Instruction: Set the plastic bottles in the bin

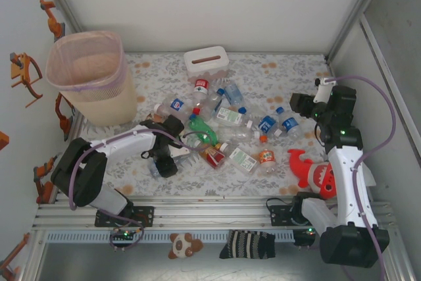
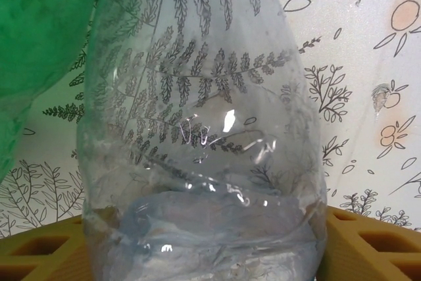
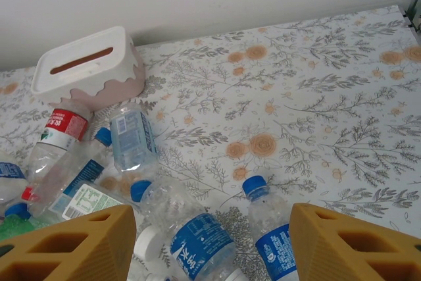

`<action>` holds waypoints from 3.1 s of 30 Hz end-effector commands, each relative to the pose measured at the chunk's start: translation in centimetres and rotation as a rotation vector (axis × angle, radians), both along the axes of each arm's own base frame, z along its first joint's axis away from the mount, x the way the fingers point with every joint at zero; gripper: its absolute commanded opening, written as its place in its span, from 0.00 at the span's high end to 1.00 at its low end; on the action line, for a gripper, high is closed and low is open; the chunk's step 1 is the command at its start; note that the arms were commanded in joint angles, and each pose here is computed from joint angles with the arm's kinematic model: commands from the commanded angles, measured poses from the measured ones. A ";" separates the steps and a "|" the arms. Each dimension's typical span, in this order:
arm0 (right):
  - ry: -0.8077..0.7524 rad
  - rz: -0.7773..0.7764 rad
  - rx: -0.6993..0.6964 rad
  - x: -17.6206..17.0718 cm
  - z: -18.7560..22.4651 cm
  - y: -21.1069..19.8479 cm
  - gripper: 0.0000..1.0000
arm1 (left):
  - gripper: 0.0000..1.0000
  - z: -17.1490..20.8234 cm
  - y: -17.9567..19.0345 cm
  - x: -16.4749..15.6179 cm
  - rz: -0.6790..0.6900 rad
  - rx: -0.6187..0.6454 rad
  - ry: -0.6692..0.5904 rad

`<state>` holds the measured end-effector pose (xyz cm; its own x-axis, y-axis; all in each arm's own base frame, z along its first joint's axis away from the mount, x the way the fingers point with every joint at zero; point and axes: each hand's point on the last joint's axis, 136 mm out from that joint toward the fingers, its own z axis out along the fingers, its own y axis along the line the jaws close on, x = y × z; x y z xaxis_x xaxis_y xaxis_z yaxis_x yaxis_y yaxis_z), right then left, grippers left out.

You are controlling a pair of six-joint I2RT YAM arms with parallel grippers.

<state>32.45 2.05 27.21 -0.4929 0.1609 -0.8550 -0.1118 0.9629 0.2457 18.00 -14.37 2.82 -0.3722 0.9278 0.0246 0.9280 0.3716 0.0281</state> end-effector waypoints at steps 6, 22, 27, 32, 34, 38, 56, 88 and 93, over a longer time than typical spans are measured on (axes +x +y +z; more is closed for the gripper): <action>-0.022 0.006 -0.015 -0.1 0.7 0.1 0.38 | 0.41 0.2 -0.2 -0.6 -0.018 -0.011 0.026; -0.023 0.000 -0.020 -0.3 0.8 0.0 0.38 | 0.16 -0.5 -0.8 -1.2 -0.009 -0.026 0.079; -0.023 -0.002 -0.026 -0.4 0.7 -0.1 0.38 | 0.16 -1.4 -0.8 -1.5 -0.005 0.001 0.121; -0.026 -0.004 -0.030 -0.5 0.8 -0.1 0.38 | 0.21 -1.6 -0.7 -1.5 -0.003 0.018 0.133; -0.027 -0.004 -0.030 -0.5 0.9 -0.1 0.38 | 0.23 -1.5 -0.7 -1.5 -0.006 0.014 0.130; -0.030 -0.005 -0.030 -0.7 1.0 -0.1 0.38 | 0.27 -1.0 -0.9 -1.5 -0.007 -0.004 0.121; -0.058 -0.003 -0.022 -1.3 2.2 0.1 0.38 | 0.32 10.0 -2.7 1.5 0.024 -0.273 -0.158; -0.081 0.006 0.005 -1.0 3.9 0.4 0.38 | 0.36 36.4 8.9 17.1 0.738 -0.498 -0.882; -0.081 0.005 0.004 -0.9 4.1 0.3 0.38 | 0.37 37.6 12.2 19.8 0.862 -0.518 -0.904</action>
<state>31.69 2.06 29.93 -0.4418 0.1566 -0.8834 -0.1226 0.9649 0.2323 37.19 -3.20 39.25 -0.5395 0.2953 -0.7885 0.1710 0.9554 0.2408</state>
